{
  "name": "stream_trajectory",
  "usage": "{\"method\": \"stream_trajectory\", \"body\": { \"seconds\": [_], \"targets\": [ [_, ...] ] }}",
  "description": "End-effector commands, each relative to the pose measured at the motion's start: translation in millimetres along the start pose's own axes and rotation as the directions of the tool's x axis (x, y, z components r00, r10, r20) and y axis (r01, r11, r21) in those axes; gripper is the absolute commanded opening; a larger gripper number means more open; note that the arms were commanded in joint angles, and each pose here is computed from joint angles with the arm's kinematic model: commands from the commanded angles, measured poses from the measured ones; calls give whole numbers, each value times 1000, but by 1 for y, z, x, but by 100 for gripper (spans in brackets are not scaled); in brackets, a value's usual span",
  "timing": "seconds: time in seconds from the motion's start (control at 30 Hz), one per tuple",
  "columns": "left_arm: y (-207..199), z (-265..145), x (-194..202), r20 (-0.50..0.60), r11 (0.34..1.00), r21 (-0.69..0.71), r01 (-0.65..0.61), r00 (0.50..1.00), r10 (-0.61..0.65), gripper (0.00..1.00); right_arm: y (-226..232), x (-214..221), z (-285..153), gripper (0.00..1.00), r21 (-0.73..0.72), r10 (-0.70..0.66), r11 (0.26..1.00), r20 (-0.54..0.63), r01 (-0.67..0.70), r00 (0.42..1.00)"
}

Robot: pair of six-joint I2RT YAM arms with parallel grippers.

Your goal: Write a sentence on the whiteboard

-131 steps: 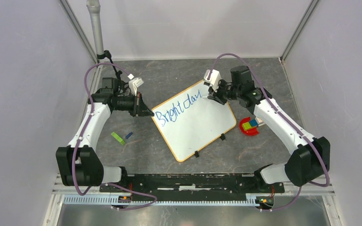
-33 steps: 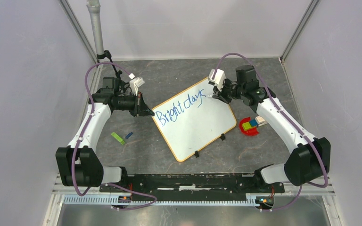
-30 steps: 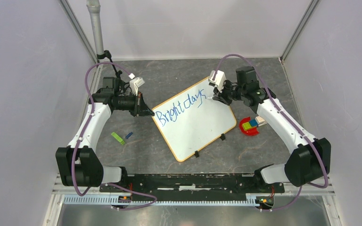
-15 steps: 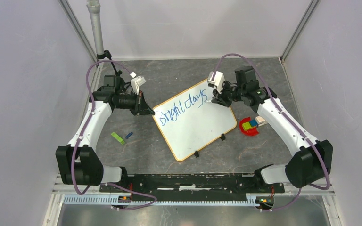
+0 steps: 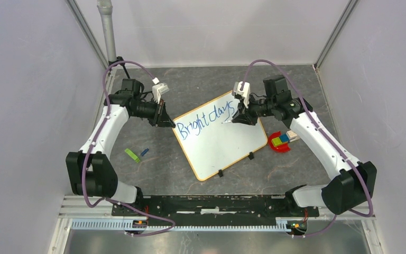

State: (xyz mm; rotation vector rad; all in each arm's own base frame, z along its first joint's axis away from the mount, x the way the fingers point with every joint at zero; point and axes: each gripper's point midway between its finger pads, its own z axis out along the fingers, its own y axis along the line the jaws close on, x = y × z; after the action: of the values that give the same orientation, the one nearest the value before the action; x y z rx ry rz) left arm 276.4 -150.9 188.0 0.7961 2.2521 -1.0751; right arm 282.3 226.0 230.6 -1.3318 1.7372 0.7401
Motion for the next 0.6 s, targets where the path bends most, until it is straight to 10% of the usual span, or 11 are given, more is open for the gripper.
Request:
{"method": "stream_trajectory", "body": {
  "seconds": [0.0,0.27,0.57],
  "targets": [
    [8,-1,9,-60,993,-45,-105,993,103,27,9,-31,-1,0,-38,-9,999,81,13,997],
    [3,-18,2,71,999,-52,-3,997,6,64,22,-25,8,0,-23,-17,1000,51,18,999],
    [-3,-33,4,219,993,7,119,969,-118,81,60,-21,20,0,-83,-93,992,40,96,995]
  ]
}}
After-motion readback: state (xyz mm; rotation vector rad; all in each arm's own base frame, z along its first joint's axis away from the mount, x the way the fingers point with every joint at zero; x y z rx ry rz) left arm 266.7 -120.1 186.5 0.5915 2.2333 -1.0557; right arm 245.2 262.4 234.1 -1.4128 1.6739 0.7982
